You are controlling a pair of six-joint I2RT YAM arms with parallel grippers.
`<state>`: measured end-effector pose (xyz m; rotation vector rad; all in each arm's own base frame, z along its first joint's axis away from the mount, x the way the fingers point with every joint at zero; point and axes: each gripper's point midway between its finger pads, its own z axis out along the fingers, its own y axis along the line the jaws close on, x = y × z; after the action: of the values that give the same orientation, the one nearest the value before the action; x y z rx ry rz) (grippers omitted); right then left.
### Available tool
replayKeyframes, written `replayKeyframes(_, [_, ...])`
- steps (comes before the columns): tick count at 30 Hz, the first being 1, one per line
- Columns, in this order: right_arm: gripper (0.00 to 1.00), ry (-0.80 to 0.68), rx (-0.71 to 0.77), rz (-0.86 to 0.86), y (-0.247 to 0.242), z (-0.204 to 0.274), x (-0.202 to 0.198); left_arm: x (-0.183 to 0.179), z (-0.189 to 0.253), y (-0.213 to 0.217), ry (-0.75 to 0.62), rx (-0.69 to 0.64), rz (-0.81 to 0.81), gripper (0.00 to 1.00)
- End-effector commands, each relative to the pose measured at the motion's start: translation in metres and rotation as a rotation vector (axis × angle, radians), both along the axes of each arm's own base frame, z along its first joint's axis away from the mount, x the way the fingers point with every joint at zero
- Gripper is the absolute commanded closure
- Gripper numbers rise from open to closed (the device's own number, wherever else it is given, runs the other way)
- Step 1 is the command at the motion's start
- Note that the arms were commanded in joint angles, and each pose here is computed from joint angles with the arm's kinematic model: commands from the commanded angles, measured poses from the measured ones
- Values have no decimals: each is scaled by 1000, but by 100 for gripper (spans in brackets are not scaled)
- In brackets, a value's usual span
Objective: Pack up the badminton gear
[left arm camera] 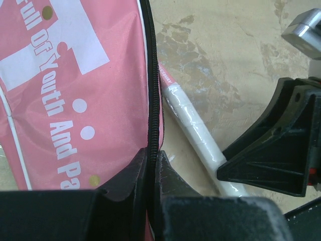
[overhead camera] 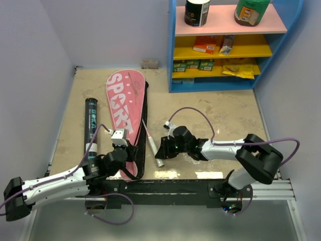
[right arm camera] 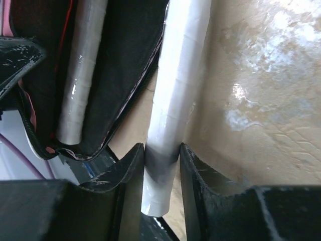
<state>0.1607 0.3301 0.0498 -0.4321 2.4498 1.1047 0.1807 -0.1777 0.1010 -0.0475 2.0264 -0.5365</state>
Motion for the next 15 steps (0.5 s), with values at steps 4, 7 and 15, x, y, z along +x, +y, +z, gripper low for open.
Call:
replayKeyframes(4, [79,54,212,50,36,22,-11,6,35,-13,-64,-114,-3,100])
replayKeyframes(7, [81,67,258,65,51,27,-16,5,34,-14,-64,-112,-12,100])
replayKeyframes(15, [83,67,402,100,104,64,-25,0,28,-23,-55,-118,-67,100])
